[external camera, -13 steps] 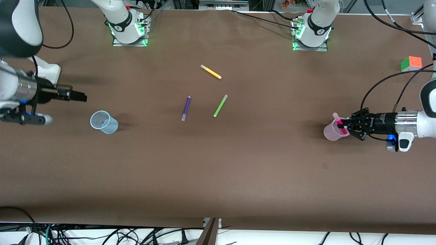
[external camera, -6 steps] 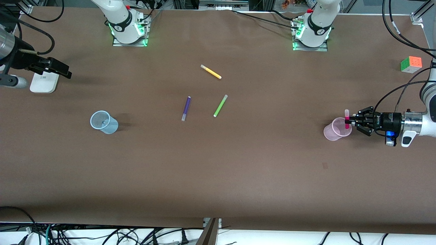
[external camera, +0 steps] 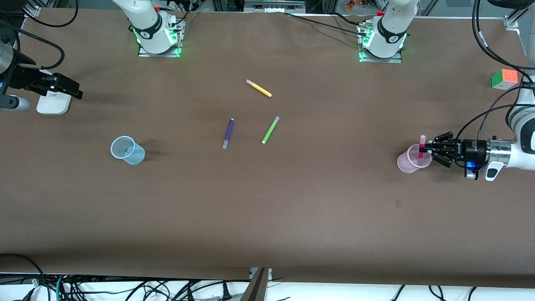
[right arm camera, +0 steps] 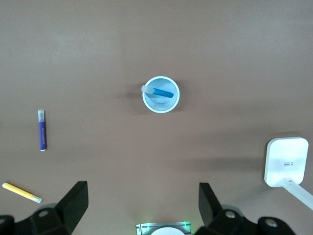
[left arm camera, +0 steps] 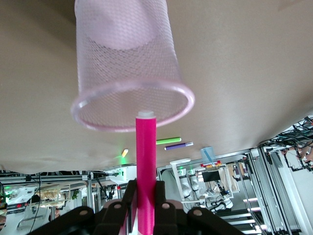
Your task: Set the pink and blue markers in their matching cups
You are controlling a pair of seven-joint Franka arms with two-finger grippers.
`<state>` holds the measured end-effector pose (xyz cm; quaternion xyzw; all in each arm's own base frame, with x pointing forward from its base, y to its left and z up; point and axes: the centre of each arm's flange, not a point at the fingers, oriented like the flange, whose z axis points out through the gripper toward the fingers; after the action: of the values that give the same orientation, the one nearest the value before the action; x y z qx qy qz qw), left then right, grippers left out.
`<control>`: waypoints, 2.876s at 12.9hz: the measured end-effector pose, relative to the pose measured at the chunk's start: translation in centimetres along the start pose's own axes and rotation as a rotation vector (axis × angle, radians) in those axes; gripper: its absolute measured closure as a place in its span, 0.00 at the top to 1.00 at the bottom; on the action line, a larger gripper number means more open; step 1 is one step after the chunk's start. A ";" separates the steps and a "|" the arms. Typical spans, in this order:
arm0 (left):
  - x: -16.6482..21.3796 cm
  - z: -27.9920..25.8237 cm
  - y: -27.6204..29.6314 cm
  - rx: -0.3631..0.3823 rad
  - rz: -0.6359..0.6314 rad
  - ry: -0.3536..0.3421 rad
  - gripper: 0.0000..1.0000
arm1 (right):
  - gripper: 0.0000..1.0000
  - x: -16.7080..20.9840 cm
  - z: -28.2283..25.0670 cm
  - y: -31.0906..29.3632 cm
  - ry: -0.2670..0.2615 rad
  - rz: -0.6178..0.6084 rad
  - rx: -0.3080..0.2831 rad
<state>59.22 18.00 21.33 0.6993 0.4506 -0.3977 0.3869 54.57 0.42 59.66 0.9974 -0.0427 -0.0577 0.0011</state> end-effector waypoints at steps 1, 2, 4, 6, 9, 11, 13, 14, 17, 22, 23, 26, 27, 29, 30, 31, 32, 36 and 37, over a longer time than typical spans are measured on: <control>0.6 0.1 -0.4 -0.005 0.001 -0.008 0.18 | 1.00 0.0 0.0 0.1 0.000 0.000 0.000; 0.9 0.0 -0.6 -0.009 -0.002 -0.013 0.18 | 1.00 0.0 0.0 0.2 0.000 0.002 -0.002; 1.3 0.1 -0.8 -0.012 -0.007 -0.018 0.24 | 1.00 0.1 0.0 0.5 0.002 0.004 -0.014; 1.5 -0.1 -1.1 -0.022 -0.012 -0.022 0.46 | 1.00 0.1 0.0 0.6 0.003 0.002 -0.018; 1.4 -0.4 -0.9 -0.028 -0.006 -0.020 0.79 | 1.00 0.1 0.0 0.6 0.005 0.000 -0.018; 0.0 -1.1 0.3 -0.029 0.013 -0.001 0.99 | 1.00 0.1 0.0 0.6 0.005 -0.001 -0.018; -4.3 -2.4 2.8 0.022 0.036 0.086 1.00 | 1.00 0.2 0.0 0.6 0.006 -0.001 -0.018; -7.9 -2.7 4.6 0.068 0.056 0.156 1.00 | 1.00 0.2 0.1 0.6 0.006 -0.001 -0.018; -22.3 -1.4 10.1 0.204 0.121 0.406 1.00 | 1.00 0.3 0.1 0.7 0.007 -0.001 -0.018; -39.3 7.6 12.8 0.493 0.344 0.761 1.00 | 1.00 0.3 0.1 0.7 0.009 -0.001 -0.017; -41.3 9.6 13.0 0.536 0.386 0.798 1.00 | 1.00 0.3 0.1 0.7 0.009 -0.001 -0.017; -44.1 13.8 13.3 0.625 0.458 0.870 1.00 | 1.00 0.4 0.1 0.6 0.013 -0.003 -0.017; -44.5 14.7 13.4 0.651 0.476 0.889 1.00 | 1.00 0.4 0.1 0.6 0.013 -0.004 -0.017; -45.1 15.9 13.4 0.677 0.499 0.904 1.00 | 1.00 0.4 0.1 0.5 0.014 -0.004 -0.017; -45.1 15.9 13.4 0.678 0.502 0.905 1.00 | 1.00 0.4 0.1 0.5 0.014 -0.004 -0.017; -45.1 15.8 13.4 0.680 0.510 0.905 1.00 | 1.00 0.4 0.1 0.5 0.014 -0.004 -0.017; -45.1 15.7 13.5 0.689 0.533 0.899 1.00 | 1.00 0.4 0.1 0.5 0.014 -0.004 -0.017; -45.0 15.2 13.5 0.763 0.665 0.864 1.00 | 1.00 0.4 0.1 0.5 0.014 -0.004 -0.017; -44.9 15.0 13.5 0.795 0.708 0.864 1.00 | 1.00 0.4 0.1 0.5 0.013 -0.004 -0.017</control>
<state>56.35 -13.94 58.65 0.9894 0.1286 -0.0678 -0.0070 54.91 -0.16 59.54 0.9978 -0.0401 -0.0514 0.0099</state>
